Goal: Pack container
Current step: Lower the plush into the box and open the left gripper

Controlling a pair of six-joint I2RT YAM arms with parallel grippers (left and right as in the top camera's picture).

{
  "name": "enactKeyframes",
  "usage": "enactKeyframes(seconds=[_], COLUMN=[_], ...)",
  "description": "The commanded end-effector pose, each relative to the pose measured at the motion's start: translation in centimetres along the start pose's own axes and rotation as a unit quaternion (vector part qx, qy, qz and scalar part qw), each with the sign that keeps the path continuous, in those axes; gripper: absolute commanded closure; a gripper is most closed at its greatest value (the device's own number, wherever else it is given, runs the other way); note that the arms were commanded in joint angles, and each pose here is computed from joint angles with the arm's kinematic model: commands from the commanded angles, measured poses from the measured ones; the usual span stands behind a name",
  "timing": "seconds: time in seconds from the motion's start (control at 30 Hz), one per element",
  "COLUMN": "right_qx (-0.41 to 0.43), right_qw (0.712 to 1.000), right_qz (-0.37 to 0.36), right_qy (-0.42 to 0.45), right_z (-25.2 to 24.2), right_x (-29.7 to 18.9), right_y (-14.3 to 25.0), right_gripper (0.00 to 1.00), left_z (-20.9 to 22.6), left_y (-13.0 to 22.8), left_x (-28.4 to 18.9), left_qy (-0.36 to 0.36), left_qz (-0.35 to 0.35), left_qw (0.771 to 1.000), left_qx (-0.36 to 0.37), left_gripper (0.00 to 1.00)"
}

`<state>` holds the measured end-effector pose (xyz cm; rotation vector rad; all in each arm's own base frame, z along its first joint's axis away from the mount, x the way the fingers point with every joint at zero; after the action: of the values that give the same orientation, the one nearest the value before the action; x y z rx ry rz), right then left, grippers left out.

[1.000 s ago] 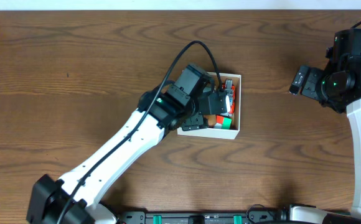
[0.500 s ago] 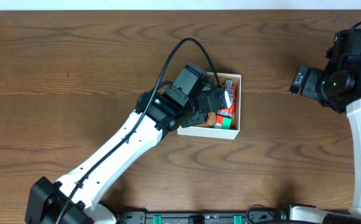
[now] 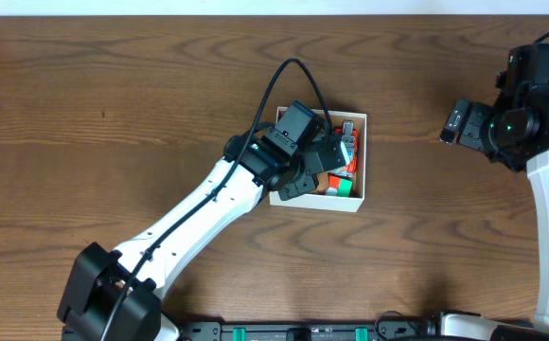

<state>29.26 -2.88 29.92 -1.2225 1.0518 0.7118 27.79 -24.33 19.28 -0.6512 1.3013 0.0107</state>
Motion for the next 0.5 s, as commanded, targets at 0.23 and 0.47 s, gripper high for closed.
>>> enactKeyframes(seconds=[0.23,0.47], right_qx=[-0.004,-0.005], right_qw=[1.000,1.000], right_qz=[0.003,0.005], right_qy=[0.008,0.008], right_z=[-0.3,-0.3], right_x=[0.3,0.3], right_y=[0.0,0.1], right_gripper=[0.01,0.01], left_z=[-1.1,-1.9], left_y=[2.2,3.1], left_x=[4.0,8.7], left_qy=[0.044,0.096], left_qz=[0.058,0.083], left_qw=[0.996,0.991], left_qx=[-0.043,-0.051], left_gripper=[0.94,0.94])
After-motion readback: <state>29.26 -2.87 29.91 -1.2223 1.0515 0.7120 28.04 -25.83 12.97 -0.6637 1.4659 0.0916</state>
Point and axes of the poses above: each gripper's point midway between its finger pads, its own x axis out along the fingers, its own z axis along the line the jaws close on, y = z × x, the point moved 7 cm from there along -x, back along the fingers, and after that the axes turned 9 degrees about -x, right-handed, at the moved point
